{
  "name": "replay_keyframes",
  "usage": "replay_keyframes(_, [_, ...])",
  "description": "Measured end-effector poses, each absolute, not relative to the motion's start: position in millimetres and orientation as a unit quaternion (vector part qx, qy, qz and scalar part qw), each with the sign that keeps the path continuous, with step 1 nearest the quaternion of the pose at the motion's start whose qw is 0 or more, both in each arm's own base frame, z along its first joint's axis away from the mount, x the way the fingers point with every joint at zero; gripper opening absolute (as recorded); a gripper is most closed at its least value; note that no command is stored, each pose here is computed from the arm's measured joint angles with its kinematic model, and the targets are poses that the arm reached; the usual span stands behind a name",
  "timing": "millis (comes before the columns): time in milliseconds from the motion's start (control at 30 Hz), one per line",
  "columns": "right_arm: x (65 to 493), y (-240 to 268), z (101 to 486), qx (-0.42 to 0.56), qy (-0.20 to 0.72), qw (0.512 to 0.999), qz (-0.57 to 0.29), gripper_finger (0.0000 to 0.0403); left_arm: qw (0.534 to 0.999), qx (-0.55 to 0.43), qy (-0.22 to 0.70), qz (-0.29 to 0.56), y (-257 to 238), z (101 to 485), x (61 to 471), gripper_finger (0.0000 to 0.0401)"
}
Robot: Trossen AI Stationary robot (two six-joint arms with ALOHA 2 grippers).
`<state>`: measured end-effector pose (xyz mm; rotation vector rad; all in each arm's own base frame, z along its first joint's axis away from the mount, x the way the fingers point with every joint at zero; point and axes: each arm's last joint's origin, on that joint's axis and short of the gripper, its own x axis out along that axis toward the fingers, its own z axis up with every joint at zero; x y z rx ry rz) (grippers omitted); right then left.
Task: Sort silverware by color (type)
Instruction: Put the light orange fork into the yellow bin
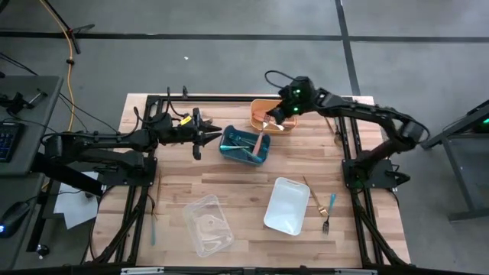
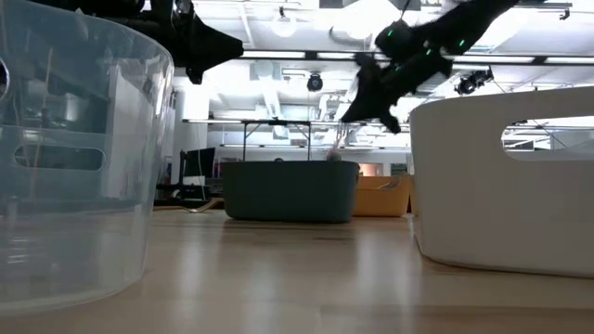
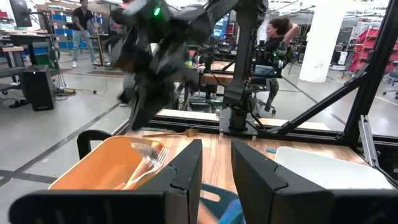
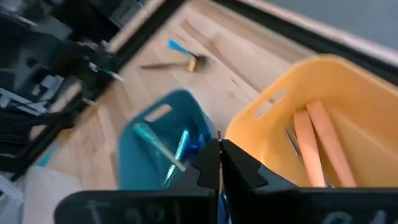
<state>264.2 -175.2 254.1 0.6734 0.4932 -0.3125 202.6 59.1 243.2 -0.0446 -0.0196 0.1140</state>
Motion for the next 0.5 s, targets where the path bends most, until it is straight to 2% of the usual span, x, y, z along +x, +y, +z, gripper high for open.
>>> replay_keyframes(267, [220, -147, 314, 0.265, 0.181, 0.928, -0.187, 0.0001, 0.998, -0.022, -0.010, 0.057, 59, 243, 203, 0.0079])
replay_keyframes(500, [197, -131, 342, 0.223, 0.127, 0.934, -0.250, 0.0001, 0.998, -0.022, -0.012, 0.057, 59, 244, 203, 0.0076])
